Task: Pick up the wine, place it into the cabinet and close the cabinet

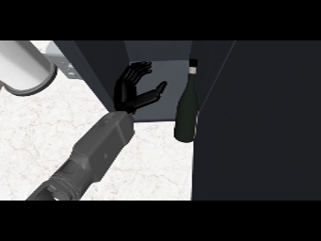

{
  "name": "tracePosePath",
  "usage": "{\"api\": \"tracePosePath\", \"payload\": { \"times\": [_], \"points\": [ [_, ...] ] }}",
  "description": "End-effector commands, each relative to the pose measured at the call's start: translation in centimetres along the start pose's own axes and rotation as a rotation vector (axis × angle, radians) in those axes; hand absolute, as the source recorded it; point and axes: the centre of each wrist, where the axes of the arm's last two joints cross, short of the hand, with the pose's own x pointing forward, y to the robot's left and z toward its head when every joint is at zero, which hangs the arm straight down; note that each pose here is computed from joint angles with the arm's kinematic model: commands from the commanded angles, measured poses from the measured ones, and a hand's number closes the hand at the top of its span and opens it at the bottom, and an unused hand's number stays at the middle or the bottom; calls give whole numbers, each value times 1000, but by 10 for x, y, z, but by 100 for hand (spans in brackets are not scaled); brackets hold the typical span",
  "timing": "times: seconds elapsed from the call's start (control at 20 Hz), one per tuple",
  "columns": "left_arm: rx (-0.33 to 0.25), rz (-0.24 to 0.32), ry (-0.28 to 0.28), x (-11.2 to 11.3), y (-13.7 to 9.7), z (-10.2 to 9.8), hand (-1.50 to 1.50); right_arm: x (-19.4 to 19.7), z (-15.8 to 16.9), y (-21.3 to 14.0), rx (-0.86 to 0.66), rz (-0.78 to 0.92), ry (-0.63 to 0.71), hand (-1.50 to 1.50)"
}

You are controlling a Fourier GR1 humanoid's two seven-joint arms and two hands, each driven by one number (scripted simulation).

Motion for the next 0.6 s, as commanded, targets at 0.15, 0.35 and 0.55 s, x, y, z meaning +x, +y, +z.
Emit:
{"api": "tracePosePath", "payload": {
  "times": [0.15,0.35,0.55],
  "points": [
    [22,-22,-85,4,30,-1,-150,-6,10,5,2,8,14,-150],
    [1,-9,-57,15,20,-5,-150,2,2,-4,-23,6,17,-150],
    [-99,-2,-23,2,10,31,-150,12,6,8,-19,-3,23,-150]
  ]
}}
